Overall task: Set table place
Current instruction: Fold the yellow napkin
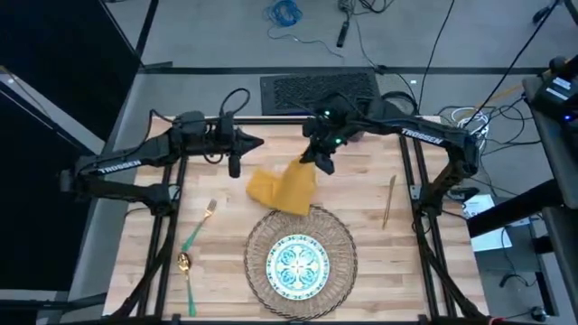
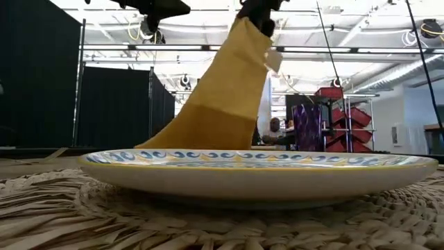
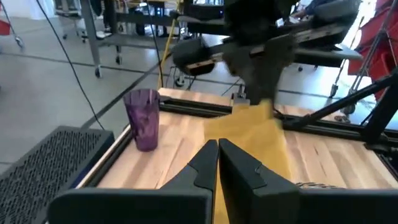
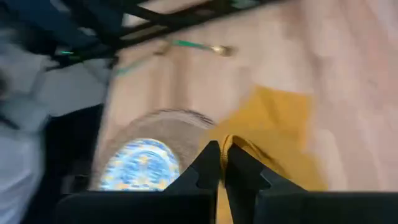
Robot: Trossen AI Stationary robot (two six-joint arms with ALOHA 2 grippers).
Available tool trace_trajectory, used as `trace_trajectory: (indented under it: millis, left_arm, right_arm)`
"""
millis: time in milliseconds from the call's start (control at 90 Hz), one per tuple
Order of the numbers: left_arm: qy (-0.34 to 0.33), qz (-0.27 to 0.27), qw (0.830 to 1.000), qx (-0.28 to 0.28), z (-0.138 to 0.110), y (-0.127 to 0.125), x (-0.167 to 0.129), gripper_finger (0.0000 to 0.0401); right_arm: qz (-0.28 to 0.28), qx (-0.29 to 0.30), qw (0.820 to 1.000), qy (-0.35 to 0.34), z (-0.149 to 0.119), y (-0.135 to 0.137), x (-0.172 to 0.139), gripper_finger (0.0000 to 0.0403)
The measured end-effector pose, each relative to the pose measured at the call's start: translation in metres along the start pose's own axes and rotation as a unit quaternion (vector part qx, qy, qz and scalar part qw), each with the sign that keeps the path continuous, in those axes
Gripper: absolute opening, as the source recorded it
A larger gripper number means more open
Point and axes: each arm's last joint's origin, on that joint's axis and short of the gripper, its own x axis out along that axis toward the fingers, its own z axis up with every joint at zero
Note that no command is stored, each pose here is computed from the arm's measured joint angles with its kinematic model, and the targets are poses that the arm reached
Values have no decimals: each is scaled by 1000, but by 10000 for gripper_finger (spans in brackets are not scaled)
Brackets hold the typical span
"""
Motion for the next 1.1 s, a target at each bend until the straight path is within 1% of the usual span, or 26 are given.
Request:
trace_trajectory:
  millis: [44, 100, 233, 333, 478, 644, 778, 833, 922, 1000, 1100]
  left_arm:
    - [1, 0, 1000, -3, 0, 0, 0, 0]
    - [5, 1, 1000, -3, -1, 0, 0, 0]
    - [11, 5, 1000, -5, -2, 2, 0, 0]
    - [8, 9, 1000, -4, -2, 4, -1, 0]
    - [8, 12, 1000, -6, -2, 4, -1, 0]
    - [12, 12, 1000, -11, -2, 4, -1, 0]
    - [43, 14, 999, -18, -12, 7, 11, 0]
    - [57, -8, 998, -30, -17, 8, 20, 0]
    - [45, -77, 994, -58, -19, 8, 34, 0]
    - [42, -142, 986, -79, -22, 12, 41, 0]
    - [61, -188, 973, -119, -29, 24, 48, 0]
  right_arm:
    - [33, -7, 999, 5, 0, 5, 7, 0]
    - [59, -16, 998, 14, -1, 13, 15, 0]
    - [77, -40, 996, 22, -3, 29, 22, 0]
    - [53, -37, 998, 23, -3, 26, 21, 0]
    - [38, -34, 999, 19, -2, 19, 16, 0]
    - [0, -30, 999, 31, -5, 4, 10, 0]
    - [-2, -32, 999, 27, -5, -1, 8, 0]
    - [0, -37, 999, 31, -6, 0, 8, 0]
    - [13, -40, 999, 31, -6, 1, 8, 0]
    - [23, -45, 998, 29, -5, 3, 9, 0]
    - [35, -46, 998, 37, -7, 9, 12, 0]
